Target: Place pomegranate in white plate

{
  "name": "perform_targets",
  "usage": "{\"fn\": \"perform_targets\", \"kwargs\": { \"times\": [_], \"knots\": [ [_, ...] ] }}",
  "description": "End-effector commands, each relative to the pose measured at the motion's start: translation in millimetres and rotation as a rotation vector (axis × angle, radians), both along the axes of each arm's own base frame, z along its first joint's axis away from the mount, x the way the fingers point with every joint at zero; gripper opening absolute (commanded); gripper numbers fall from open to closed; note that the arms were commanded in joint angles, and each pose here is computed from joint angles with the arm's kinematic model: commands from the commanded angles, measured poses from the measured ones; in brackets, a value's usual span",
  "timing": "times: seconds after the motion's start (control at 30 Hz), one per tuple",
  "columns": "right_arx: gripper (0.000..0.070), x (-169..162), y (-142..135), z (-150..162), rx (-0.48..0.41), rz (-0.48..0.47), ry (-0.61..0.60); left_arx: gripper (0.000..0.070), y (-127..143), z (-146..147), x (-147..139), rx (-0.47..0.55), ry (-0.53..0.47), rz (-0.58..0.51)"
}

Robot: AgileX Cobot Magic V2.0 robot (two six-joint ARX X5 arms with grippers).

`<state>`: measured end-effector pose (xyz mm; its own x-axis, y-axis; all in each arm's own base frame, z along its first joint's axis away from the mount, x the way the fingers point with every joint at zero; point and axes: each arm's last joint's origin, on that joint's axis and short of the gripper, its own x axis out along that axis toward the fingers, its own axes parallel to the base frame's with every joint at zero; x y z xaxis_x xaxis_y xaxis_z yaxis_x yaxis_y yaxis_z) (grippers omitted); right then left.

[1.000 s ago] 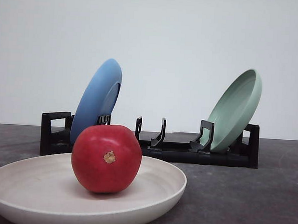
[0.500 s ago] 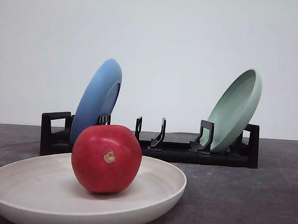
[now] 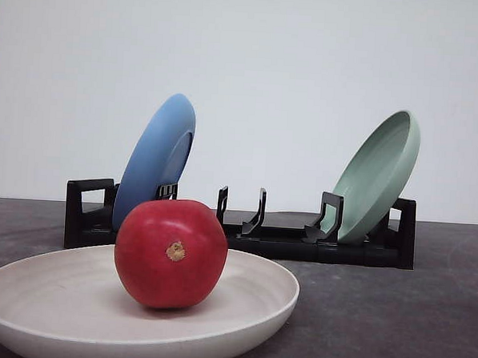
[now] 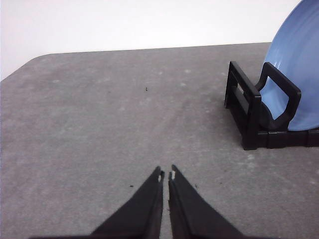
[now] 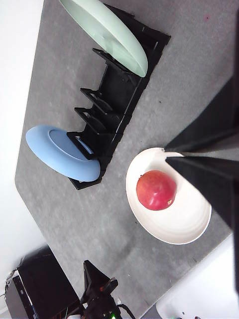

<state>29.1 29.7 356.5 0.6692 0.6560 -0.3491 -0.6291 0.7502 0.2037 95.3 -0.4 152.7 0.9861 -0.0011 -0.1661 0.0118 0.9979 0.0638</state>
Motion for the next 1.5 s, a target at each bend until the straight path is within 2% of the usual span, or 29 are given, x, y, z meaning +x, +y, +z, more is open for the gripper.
{"fn": "perform_targets", "kwargs": {
  "times": [0.0, 0.1, 0.17, 0.37, 0.47, 0.53, 0.8, 0.87, 0.97, 1.2, 1.47],
  "knots": [
    [0.0007, 1, 0, 2, 0.001, -0.019, -0.021, 0.0000, 0, -3, 0, 0.014, 0.010, 0.001],
    [0.0007, 8, 0, -6, -0.050, -0.096, -0.073, 0.0000, 0, -3, 0, 0.014, 0.010, 0.001],
    [0.0007, 18, 0, -19, -0.078, -0.192, -0.138, 0.0000, 0, -3, 0, 0.014, 0.010, 0.001],
    [0.0007, 51, -9, -84, -0.025, -0.514, -0.387, 0.0000, 0, -3, 0, 0.014, 0.010, 0.001],
    [0.0007, 59, -16, -118, -0.013, -0.609, -0.439, 0.0000, 0, -3, 0, 0.014, 0.010, 0.001],
    [0.0007, 61, -18, -137, -0.038, -0.644, -0.440, 0.0000, 0, -3, 0, 0.014, 0.010, 0.001],
    [0.0007, 67, -21, -194, -0.099, -0.683, -0.369, 0.0000, 0, -3, 0, 0.014, 0.010, 0.001],
    [0.0007, 67, -21, -202, -0.150, -0.680, -0.326, 0.0000, 0, -3, 0, 0.014, 0.010, 0.001],
    [0.0007, 67, -22, -205, -0.219, -0.683, -0.314, 0.0000, 0, -3, 0, 0.014, 0.011, 0.001],
    [0.0007, 66, -23, -206, -0.283, -0.670, -0.324, 0.0000, 0, -3, 0, 0.014, 0.010, 0.001],
    [0.0007, 67, -22, -205, -0.266, -0.669, -0.334, 0.0000, 0, -3, 0, 0.014, 0.010, 0.001]
  ]
}}
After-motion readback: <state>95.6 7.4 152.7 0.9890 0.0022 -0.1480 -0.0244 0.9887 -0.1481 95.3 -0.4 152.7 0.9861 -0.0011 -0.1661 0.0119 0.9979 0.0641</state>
